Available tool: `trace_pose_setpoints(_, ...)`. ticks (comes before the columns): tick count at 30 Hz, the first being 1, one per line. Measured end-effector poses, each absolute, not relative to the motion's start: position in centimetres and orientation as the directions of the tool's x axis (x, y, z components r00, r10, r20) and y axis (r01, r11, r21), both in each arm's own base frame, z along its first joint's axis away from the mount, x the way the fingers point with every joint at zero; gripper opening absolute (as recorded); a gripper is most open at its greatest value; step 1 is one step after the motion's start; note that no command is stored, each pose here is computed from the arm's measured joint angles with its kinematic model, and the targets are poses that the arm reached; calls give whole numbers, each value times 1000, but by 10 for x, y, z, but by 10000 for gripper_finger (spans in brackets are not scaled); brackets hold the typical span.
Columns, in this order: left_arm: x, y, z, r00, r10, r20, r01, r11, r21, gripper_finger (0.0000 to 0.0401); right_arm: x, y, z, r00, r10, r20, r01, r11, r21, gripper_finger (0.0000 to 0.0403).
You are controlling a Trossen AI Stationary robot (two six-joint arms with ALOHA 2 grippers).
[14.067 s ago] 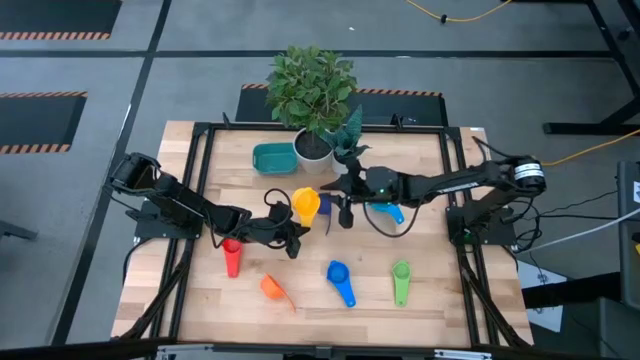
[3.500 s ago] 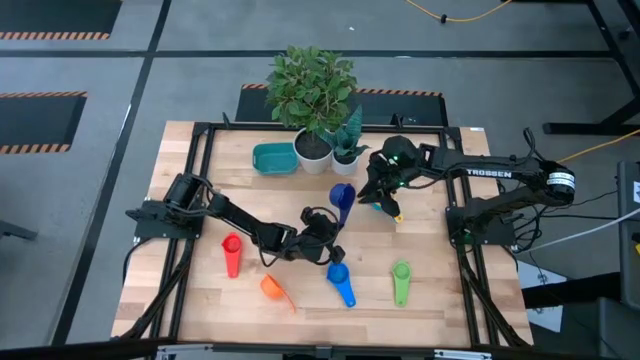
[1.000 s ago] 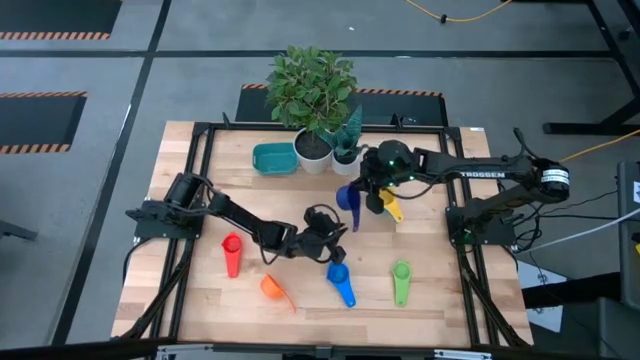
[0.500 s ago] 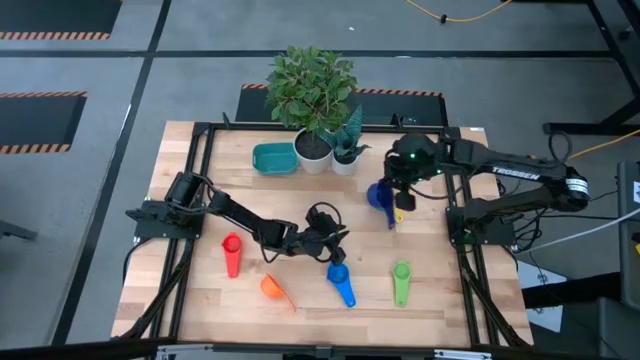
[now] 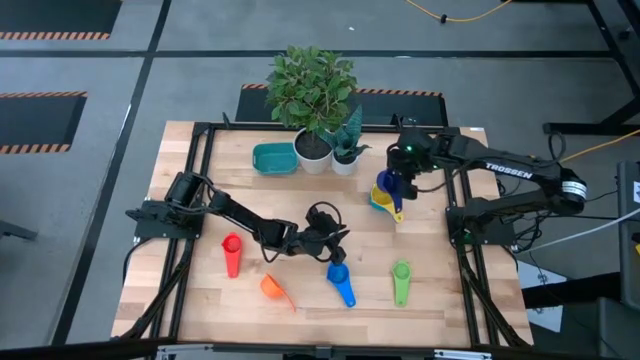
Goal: Nest measuring cups in basket
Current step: Stack the blue measuring cup on top of the yellow measuring cup
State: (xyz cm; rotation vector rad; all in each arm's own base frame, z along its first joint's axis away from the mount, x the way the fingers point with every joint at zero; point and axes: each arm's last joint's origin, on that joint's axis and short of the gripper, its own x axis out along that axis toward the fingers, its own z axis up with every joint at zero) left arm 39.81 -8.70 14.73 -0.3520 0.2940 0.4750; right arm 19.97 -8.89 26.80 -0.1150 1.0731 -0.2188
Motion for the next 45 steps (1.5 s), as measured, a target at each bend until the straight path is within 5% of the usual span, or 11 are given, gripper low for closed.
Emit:
trace_pose_setpoints(14, 398, -86, 148, 850, 392, -352, -492, 831, -260, 76, 191, -108, 234, 562, -95, -821, 93, 994, -51, 14)
trace_pose_setpoints(31, 398, -86, 148, 850, 393, -352, -492, 831, -261, 76, 182, -108, 207, 526, -85, -846, 114, 993, -29, 16)
trace_pose_setpoints(45, 398, -86, 148, 850, 393, -352, -492, 830, -261, 76, 184, -110, 209, 554, -102, -826, 119, 992, -43, 78)
